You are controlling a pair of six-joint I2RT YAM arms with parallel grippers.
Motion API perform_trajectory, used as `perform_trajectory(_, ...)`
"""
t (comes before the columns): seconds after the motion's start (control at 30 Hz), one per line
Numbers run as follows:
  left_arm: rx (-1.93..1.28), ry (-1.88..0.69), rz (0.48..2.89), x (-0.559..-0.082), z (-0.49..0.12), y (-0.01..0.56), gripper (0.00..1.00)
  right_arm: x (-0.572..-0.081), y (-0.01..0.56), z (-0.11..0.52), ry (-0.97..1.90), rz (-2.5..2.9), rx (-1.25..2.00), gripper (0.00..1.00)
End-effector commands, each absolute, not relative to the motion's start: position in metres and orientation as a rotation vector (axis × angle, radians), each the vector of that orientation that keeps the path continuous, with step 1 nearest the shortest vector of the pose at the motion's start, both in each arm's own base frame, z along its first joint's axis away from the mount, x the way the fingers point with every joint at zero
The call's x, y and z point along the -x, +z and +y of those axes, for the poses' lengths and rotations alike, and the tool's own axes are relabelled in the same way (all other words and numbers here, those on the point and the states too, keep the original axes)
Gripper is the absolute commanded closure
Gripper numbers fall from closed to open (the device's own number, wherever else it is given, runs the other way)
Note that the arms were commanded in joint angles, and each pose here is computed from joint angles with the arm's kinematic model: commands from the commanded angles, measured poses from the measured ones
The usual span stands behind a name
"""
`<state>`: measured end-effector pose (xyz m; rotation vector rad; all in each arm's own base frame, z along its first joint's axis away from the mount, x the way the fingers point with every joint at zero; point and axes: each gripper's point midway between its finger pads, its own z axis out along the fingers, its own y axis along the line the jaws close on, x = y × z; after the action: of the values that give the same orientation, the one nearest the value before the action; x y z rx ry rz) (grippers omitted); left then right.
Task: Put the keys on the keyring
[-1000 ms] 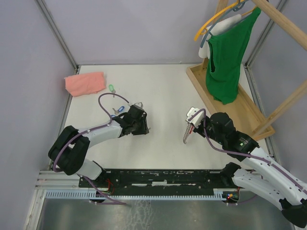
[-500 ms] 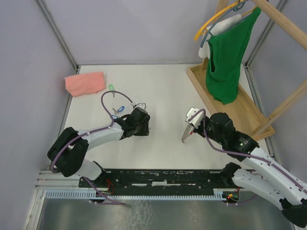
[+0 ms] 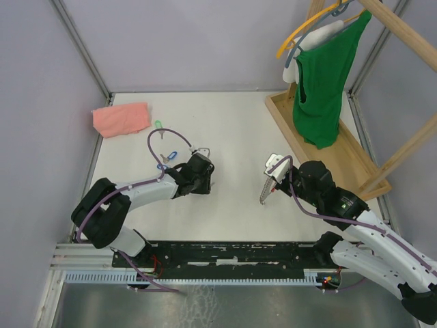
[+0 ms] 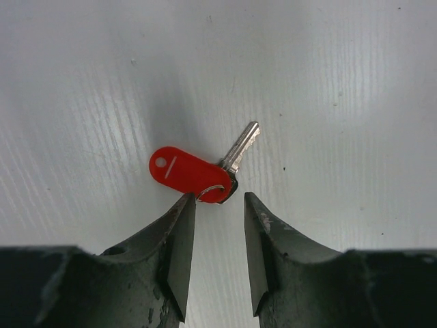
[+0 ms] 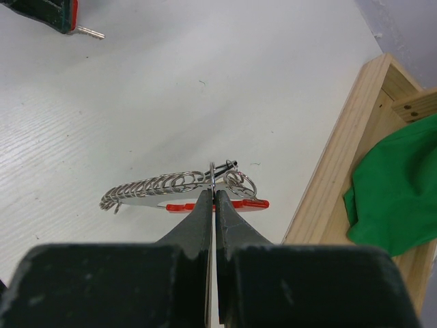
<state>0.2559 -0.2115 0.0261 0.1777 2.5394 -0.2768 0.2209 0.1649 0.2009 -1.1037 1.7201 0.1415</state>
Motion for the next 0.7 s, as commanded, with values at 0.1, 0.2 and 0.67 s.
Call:
perform_trajectory(0.1, -0.220, -0.376, 2.468, -0.266, -0.228, 0.037, 0.60, -0.224, 0.220, 0.171, 0.165, 1.659, 1.053, 1.00)
perform_trajectory(0.2, -0.232, -0.415, 2.460, -0.264, -0.233, 0.040, 0.61, -0.224, 0.218, 0.171, 0.164, 1.663, 1.055, 1.00)
perform_trajectory(0.67, -0.224, -0.311, 2.377, -0.274, -0.214, 0.052, 0.53, -0.225, 0.215, 0.173, 0.162, 1.671, 1.063, 0.99)
